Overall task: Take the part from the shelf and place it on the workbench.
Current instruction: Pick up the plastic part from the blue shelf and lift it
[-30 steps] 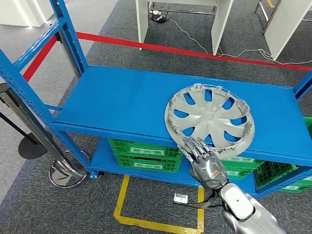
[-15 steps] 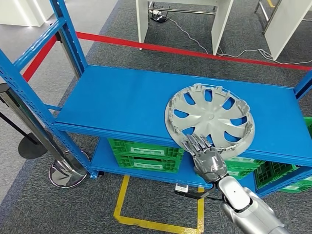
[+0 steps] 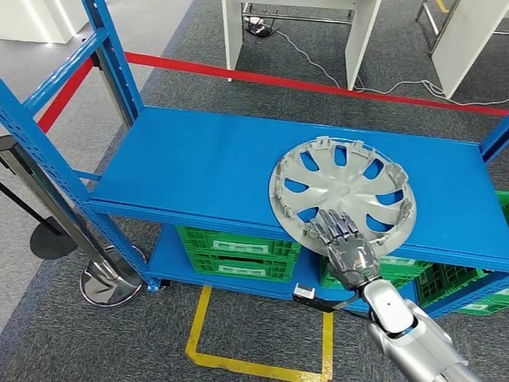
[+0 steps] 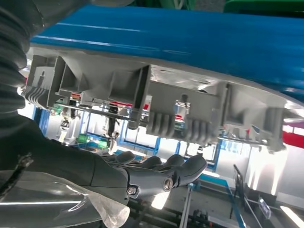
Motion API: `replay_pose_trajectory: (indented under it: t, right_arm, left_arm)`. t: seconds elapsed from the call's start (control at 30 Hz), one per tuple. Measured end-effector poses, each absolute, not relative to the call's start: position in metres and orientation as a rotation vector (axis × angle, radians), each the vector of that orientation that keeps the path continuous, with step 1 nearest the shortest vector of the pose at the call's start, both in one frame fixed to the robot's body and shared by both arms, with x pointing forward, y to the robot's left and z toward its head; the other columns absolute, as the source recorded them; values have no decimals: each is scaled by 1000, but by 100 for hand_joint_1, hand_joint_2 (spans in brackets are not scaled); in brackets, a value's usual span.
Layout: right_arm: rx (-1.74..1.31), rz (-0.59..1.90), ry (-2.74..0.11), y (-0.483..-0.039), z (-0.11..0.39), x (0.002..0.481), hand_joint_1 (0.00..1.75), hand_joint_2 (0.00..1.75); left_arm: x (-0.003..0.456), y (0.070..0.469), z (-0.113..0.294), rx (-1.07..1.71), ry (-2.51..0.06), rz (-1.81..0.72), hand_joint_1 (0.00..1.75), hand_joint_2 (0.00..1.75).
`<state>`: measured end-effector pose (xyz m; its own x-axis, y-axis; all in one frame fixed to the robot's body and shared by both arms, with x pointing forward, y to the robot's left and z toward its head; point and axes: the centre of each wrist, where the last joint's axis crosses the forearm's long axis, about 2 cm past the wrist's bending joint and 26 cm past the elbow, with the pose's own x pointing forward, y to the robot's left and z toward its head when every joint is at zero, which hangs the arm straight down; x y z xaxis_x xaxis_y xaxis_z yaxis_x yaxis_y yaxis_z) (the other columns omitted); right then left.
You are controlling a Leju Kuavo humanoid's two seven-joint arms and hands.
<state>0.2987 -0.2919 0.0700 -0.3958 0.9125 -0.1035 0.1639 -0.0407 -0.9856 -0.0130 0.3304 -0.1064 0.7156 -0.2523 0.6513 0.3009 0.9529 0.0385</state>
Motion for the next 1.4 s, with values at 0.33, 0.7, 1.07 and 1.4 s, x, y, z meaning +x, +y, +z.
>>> replay_pose_trajectory:
  t: [0.33,0.7,1.07,1.4]
  right_arm:
    - [-1169,1488,-1505,-299,70,302,0,175]
    - [-1185,1484,-1427,-306,70,304,0,175]
    - [-1186,1484,-1413,-308,71,305,10,175]
    - [-1174,1495,-1420,-309,70,306,175,175]
  left_arm:
    - [-14,328,-104,-63,-702,-276,0,0]
    - [-17,326,-102,-56,-682,-253,0,0]
    - [-18,324,-102,-59,-676,-254,0,0]
    - [-18,320,-102,-78,-671,-244,0,0]
